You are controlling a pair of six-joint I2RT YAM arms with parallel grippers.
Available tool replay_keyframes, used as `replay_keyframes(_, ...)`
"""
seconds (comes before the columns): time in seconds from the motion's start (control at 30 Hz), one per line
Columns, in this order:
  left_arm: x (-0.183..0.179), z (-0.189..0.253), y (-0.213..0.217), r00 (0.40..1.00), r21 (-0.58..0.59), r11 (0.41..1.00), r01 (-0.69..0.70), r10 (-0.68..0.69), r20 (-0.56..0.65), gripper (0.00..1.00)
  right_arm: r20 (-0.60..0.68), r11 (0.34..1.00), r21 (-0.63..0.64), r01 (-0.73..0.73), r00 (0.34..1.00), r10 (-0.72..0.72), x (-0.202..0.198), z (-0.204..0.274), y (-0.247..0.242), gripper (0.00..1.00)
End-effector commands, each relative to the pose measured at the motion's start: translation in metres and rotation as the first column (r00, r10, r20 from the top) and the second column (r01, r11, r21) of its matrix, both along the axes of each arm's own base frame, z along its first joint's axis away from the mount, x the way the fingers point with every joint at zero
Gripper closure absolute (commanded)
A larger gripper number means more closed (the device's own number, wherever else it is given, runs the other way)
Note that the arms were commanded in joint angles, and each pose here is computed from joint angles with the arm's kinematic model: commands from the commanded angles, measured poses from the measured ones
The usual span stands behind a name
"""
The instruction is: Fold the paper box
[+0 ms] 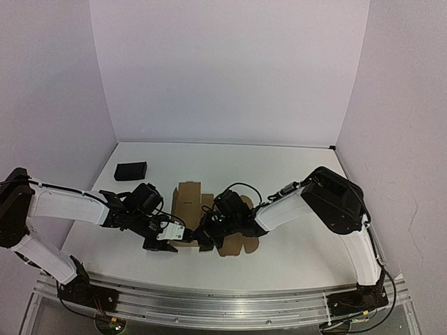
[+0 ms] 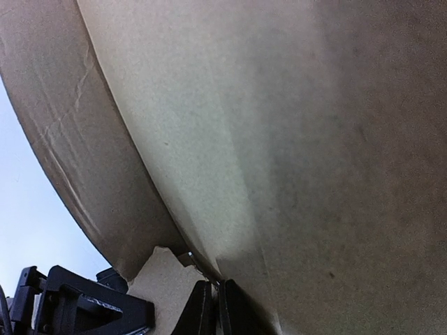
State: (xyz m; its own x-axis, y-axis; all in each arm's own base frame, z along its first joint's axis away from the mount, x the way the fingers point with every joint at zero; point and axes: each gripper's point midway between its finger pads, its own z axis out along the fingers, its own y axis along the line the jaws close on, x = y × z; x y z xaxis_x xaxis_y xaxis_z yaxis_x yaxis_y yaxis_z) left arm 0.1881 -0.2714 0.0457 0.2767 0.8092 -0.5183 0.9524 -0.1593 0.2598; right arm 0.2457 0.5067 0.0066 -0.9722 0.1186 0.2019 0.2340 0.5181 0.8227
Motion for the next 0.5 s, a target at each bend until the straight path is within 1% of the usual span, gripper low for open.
replay_keyframes(0.0,0.012,0.015,-0.008,0.998,-0.019,1.000,-0.002,0.003,0.062,0.60,-0.046,0.992,-0.128,0.002,0.999,-0.008,-0.007,-0.033,-0.020,0.88)
replay_keyframes(0.07,0.012,0.014,-0.007,0.998,-0.020,1.000,-0.001,0.002,0.064,0.61,-0.029,0.994,-0.112,-0.004,1.000,0.001,-0.005,-0.024,-0.017,0.83)
replay_keyframes(0.2,0.012,0.011,-0.005,0.998,-0.011,1.000,-0.003,0.004,0.066,0.71,0.015,0.996,-0.086,-0.007,1.000,0.009,-0.002,-0.003,-0.014,0.78)
replay_keyframes(0.33,0.010,0.010,-0.003,0.998,-0.004,1.000,0.002,-0.002,0.063,0.72,0.067,0.997,-0.082,-0.009,0.998,0.015,0.000,0.021,-0.017,0.74)
replay_keyframes(0.47,0.005,0.007,-0.001,0.999,0.005,1.000,0.019,-0.019,0.049,0.76,0.126,0.993,-0.114,0.000,0.992,0.015,0.003,0.040,-0.027,0.69)
